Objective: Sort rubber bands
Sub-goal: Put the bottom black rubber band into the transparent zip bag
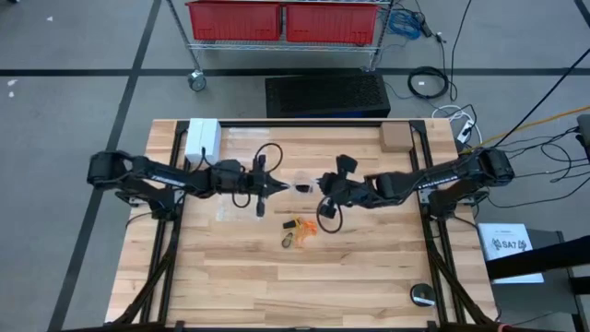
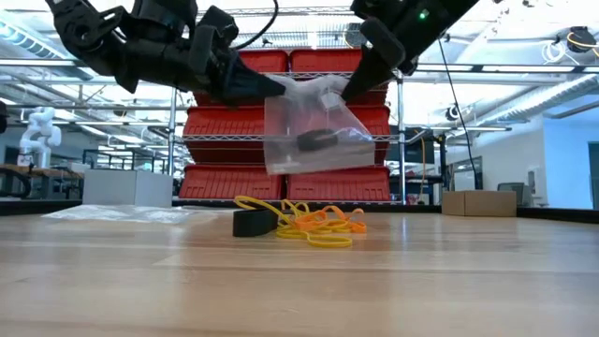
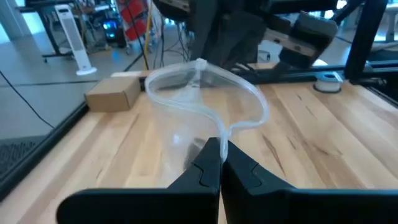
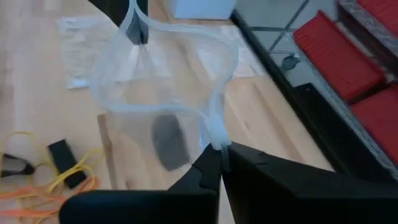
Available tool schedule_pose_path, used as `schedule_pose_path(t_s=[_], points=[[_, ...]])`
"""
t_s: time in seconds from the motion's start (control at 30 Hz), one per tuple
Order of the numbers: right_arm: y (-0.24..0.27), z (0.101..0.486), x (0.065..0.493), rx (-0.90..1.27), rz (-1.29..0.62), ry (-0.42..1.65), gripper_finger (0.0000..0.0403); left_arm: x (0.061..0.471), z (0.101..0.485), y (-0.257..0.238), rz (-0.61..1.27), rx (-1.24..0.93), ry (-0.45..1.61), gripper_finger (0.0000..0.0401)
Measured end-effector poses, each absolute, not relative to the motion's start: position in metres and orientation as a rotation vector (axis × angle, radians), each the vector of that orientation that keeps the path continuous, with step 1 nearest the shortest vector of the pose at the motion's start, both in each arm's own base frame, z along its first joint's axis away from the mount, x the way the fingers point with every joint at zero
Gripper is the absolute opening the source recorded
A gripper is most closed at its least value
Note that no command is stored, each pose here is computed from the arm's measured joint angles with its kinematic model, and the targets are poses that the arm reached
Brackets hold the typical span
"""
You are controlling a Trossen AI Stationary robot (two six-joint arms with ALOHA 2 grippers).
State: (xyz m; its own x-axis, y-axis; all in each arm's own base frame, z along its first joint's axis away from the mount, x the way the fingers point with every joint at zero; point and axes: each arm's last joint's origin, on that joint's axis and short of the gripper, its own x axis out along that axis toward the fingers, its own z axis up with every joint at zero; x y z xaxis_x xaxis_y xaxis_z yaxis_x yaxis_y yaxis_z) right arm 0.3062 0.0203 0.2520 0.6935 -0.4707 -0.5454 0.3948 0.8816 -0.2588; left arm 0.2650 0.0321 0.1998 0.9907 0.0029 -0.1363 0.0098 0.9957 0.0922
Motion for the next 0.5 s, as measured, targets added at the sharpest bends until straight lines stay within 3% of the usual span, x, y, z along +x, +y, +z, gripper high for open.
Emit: schedule_pose_path(t_s=[0.23, 0.5], points=[[0.022, 0.253, 0.305, -0.086, -0.43, 0.653, 0.0008, 0.264, 0.2, 0.037, 0.022, 0.099, 0.139, 0.0002], [0.033, 0.268, 0.285, -0.006, -0.406, 0.651, 0.0086, 0.256, 0.199, 0.051, 0.093, 0.111, 0.173, 0.0002]])
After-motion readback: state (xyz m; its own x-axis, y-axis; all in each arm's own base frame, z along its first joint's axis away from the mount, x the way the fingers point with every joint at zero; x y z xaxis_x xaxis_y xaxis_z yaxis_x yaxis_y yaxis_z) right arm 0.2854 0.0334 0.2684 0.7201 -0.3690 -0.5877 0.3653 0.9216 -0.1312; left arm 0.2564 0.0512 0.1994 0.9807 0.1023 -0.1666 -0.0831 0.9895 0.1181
